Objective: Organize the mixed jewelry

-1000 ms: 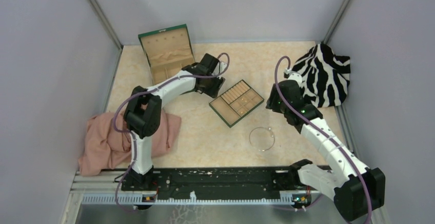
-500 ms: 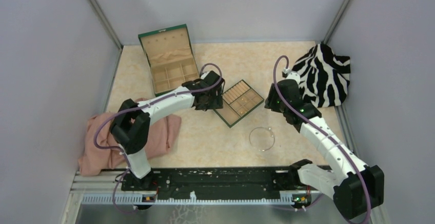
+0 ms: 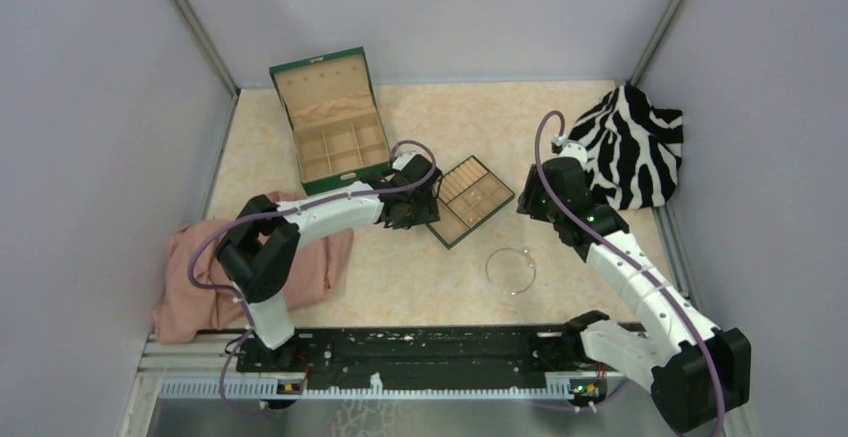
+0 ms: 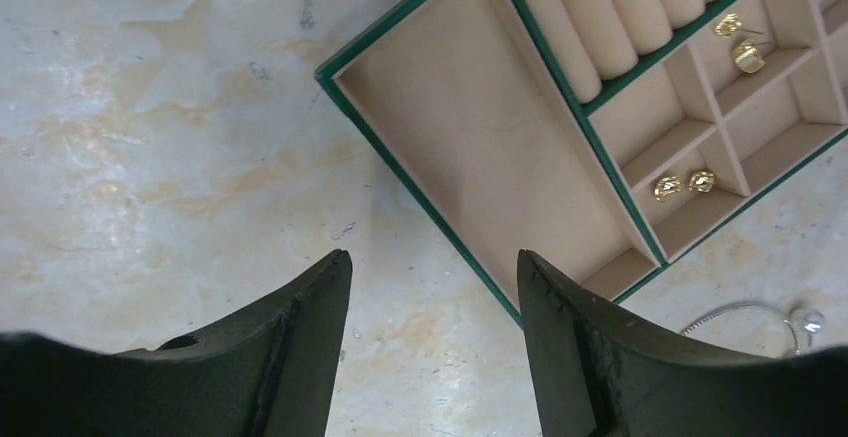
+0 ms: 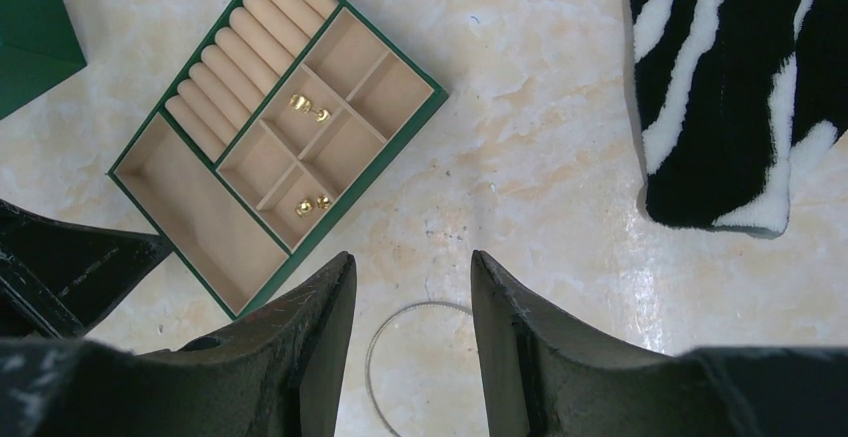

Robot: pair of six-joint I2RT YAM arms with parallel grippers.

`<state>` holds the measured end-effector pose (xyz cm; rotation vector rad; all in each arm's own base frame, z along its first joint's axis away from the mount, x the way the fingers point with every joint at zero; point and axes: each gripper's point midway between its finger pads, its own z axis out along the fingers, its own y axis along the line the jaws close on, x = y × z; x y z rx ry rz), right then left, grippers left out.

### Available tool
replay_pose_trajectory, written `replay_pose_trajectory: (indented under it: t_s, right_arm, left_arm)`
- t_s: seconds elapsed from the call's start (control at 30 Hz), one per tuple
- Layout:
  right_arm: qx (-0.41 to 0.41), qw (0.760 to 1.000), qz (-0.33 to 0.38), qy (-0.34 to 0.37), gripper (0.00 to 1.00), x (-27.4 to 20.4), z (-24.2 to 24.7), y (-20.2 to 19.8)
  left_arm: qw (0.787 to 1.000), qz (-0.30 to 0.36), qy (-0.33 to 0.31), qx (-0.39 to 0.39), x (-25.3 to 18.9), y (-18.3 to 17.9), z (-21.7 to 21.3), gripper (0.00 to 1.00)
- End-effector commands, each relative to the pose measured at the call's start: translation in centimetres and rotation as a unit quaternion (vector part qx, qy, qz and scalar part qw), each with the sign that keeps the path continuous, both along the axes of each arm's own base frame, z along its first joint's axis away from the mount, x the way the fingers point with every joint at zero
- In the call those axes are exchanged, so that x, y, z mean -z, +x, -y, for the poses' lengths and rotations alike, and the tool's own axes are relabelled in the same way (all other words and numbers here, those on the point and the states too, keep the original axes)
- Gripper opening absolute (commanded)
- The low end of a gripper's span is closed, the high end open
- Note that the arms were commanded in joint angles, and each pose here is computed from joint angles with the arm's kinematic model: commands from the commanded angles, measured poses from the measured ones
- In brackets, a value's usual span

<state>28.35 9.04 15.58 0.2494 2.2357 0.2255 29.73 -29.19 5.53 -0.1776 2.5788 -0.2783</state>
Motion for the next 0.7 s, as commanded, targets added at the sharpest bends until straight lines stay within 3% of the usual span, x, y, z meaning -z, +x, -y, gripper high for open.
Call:
replay_pose_trajectory:
  t_s: [0.0,0.27,0.43,0.5,0.67]
  right_arm:
    - [0.003,1.000,0.031,0.002,0.46,-1.9,0.2,0.8]
    - [-0.001,1.000,0.029,0.011,0.46,-1.5,-0.3,1.0]
    - [0.000,1.000,0.028,0.007,0.46,-1.5,-0.1,0.9]
    - [0.001,1.000,0.026,0.005,0.46,-1.4,0.0,0.9]
    - [0.006,1.000,0.030,0.007,0.46,-1.5,0.2,0.5]
  left_arm:
    - [0.999,0.010,-0.039,-0.009,-0.5,0.3,1.9,0.68]
    - [0.999,-0.018,-0.009,-0.025,1.4,0.6,2.0,0.64]
    - [0.999,-0.041,0.008,-0.024,3.3,0.2,2.0,0.54]
    - [0.999,-0.043,0.018,-0.028,3.3,0.3,1.8,0.48]
    - [0.998,-0.033,0.044,-0.031,2.7,0.5,0.6,0.19]
